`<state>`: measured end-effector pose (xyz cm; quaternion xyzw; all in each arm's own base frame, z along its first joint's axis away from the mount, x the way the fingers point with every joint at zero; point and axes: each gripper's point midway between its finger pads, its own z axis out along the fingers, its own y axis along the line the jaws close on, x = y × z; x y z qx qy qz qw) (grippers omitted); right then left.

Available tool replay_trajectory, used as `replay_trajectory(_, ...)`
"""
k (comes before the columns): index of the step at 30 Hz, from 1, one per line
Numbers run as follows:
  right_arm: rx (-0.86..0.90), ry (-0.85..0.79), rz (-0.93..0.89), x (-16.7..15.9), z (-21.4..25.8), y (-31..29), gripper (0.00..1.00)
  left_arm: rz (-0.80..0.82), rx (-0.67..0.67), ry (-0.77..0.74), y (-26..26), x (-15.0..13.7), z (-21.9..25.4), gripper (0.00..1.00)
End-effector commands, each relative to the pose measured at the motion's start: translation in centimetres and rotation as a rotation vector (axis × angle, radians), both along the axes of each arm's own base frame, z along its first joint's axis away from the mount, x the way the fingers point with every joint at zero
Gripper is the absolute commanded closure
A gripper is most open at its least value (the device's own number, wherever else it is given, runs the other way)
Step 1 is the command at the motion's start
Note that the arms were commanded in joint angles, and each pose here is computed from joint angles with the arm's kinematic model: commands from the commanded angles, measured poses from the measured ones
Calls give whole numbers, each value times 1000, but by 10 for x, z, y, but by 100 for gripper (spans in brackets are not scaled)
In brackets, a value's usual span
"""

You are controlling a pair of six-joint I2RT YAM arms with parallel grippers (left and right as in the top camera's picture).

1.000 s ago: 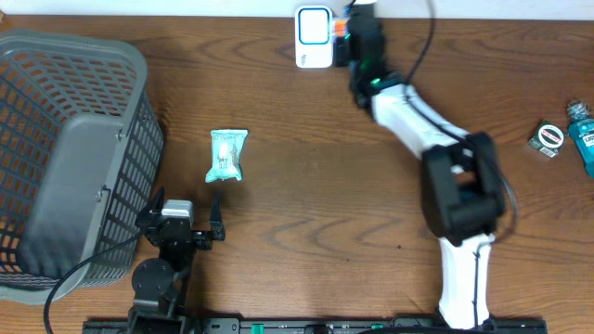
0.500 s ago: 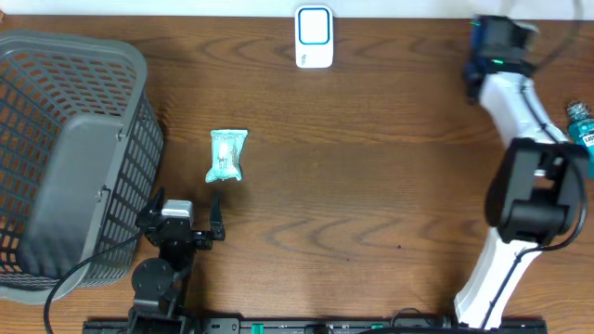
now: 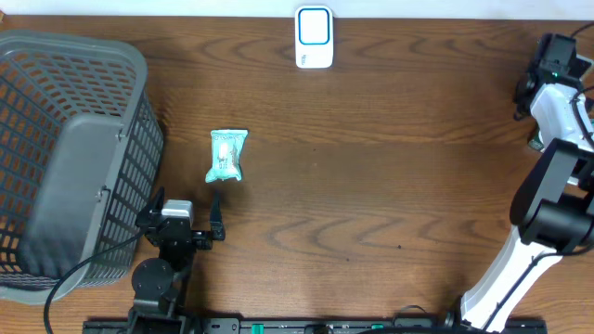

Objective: Scan the item barcode
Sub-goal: 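Move the Kleenex pack to the right edge and release it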

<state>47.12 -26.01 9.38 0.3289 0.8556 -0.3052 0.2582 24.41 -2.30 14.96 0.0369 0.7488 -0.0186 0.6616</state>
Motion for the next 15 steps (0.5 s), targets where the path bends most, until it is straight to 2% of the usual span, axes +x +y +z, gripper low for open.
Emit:
replay_trajectory(1, 178, -182, 235, 32, 63, 76, 1, 15, 4, 55, 3, -1, -18, 2)
replay_trajectory(5, 605, -239, 622, 40, 82, 213, 1, 15, 4, 55, 3, -1, -18, 2)
replay_trajectory(8, 874, -237, 854, 29, 92, 303, 3, 16, 4, 55, 3, -1, -18, 2)
replay_trajectory(9, 1026, -209, 991, 16, 94, 361, 2, 15, 4, 55, 3, -1, -18, 2)
replay_trajectory(12, 1110, -123, 1120, -3, 85, 431, 1, 15, 4, 55, 3, -1, -18, 2)
replay_trajectory(15, 1088, -30, 1207, -19, 63, 488, 1, 15, 4, 55, 3, -1, -18, 2)
